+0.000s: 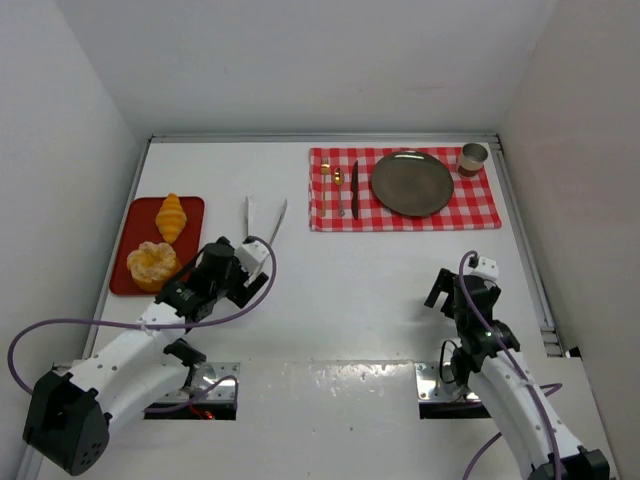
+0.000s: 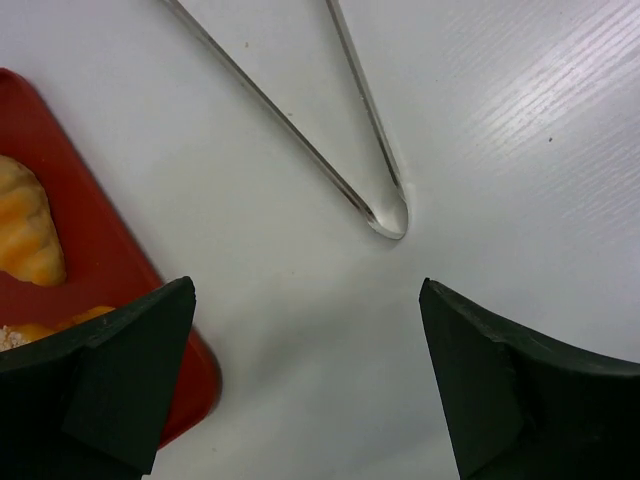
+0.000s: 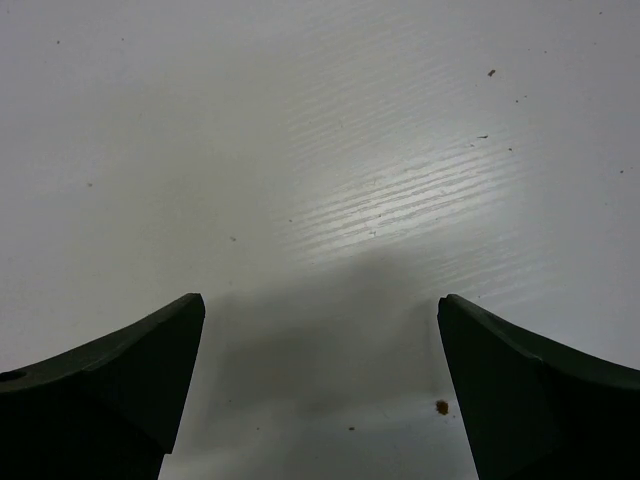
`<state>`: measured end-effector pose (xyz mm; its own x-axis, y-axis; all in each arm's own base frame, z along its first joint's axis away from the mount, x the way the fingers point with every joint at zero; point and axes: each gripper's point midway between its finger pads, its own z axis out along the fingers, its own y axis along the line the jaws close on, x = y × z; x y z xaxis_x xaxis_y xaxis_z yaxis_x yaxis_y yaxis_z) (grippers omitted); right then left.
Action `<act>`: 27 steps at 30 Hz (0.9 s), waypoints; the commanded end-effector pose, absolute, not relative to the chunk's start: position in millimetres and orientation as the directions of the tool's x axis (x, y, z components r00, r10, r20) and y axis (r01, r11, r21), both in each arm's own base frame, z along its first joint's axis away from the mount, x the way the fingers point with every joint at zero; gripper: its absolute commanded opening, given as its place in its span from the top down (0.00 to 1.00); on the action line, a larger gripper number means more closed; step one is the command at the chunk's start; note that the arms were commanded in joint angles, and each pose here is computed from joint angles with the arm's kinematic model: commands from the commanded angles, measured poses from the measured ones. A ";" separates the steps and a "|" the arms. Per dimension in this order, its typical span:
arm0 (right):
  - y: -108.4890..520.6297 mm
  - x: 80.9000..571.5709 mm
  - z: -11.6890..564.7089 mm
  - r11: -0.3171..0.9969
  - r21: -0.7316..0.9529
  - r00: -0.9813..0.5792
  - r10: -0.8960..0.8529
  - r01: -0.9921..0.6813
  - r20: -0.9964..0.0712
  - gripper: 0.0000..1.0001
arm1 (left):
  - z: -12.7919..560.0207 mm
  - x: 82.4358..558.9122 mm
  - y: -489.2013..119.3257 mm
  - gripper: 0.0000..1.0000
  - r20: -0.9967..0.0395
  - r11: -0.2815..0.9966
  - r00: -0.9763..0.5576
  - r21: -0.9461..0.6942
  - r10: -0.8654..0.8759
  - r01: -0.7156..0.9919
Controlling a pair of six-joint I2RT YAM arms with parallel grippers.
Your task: Place the bread
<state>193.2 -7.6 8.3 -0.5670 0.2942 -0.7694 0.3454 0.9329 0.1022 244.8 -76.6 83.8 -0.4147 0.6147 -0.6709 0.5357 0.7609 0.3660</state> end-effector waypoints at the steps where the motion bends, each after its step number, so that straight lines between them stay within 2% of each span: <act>1: -9.6 204.5 25.7 0.920 0.129 -0.512 0.317 0.369 -0.798 0.00 | 97.1 255.9 -75.4 0.00 -0.732 0.816 -0.410 0.347 0.544 0.463; 4: -7.3 211.0 28.8 0.927 0.131 -0.503 0.304 0.350 -0.809 0.00 | 118.2 268.2 -65.2 0.00 -0.728 0.822 -0.403 0.406 0.555 0.398; 5: -6.1 215.6 32.4 0.927 0.142 -0.487 0.307 0.346 -0.817 0.00 | 118.5 268.1 -67.8 0.00 -0.684 0.777 -0.391 0.444 0.616 0.446; 6: -5.2 217.3 31.1 0.930 0.132 -0.503 0.300 0.342 -0.811 0.00 | 119.5 264.9 -59.9 0.00 -0.590 0.699 -0.384 0.525 0.710 0.486; 7: -3.3 219.8 31.9 0.933 0.135 -0.505 0.298 0.333 -0.810 0.00 | 148.0 277.6 -63.1 0.00 -0.603 0.704 -0.369 0.552 0.707 0.447; 8: -1.2 229.1 39.7 0.940 0.139 -0.482 0.282 0.312 -0.830 0.00 | 159.2 281.7 -68.2 0.00 -0.590 0.695 -0.372 0.551 0.716 0.462; 9: 6.7 237.3 43.8 0.952 0.142 -0.500 0.266 0.272 -0.824 0.00 | 172.0 285.3 -85.6 0.00 -0.519 0.630 -0.373 0.515 0.769 0.581; 11: 13.5 249.1 50.9 0.962 0.139 -0.517 0.245 0.235 -0.820 0.00 | 175.8 286.0 -105.4 0.00 -0.439 0.590 -0.419 0.403 0.795 0.699; 12: 25.0 255.6 54.2 0.969 0.161 -0.545 0.239 0.188 -0.804 0.00 | 180.1 293.6 -120.9 0.00 -0.396 0.630 -0.511 0.277 0.763 0.726; 14: 33.8 262.9 58.3 0.972 0.170 -0.584 0.233 0.161 -0.778 0.00 | 184.4 311.2 -132.3 0.00 -0.399 0.711 -0.617 0.146 0.678 0.688; 16: 46.4 268.3 58.1 0.969 0.205 -0.631 0.244 0.134 -0.737 0.00 | 170.8 340.8 -132.0 0.00 -0.397 0.845 -0.774 0.010 0.494 0.534; 18: 56.5 270.1 59.1 0.962 0.248 -0.643 0.261 0.113 -0.720 0.00 | 171.5 366.5 -141.9 0.00 -0.463 0.875 -0.780 -0.020 0.421 0.484; 19: 62.2 270.2 54.0 0.958 0.270 -0.652 0.265 0.096 -0.710 0.00 | 146.1 366.8 -145.3 0.00 -0.455 0.887 -0.791 -0.003 0.410 0.461; 21: 63.3 267.9 50.4 0.956 0.278 -0.654 0.268 0.092 -0.708 0.00 | 145.1 376.6 -148.0 0.00 -0.497 0.912 -0.784 0.041 0.373 0.408; 27: 62.9 255.7 38.4 0.948 0.299 -0.656 0.297 0.112 -0.694 0.00 | 112.1 370.9 -132.0 0.00 -0.453 0.961 -0.856 0.010 0.251 0.276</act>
<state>253.4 56.3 34.2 -0.6835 0.2643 -0.6805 0.1237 0.9606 0.2488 356.2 -131.7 101.7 -0.8504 0.3653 -0.3787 0.3793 0.9244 0.0400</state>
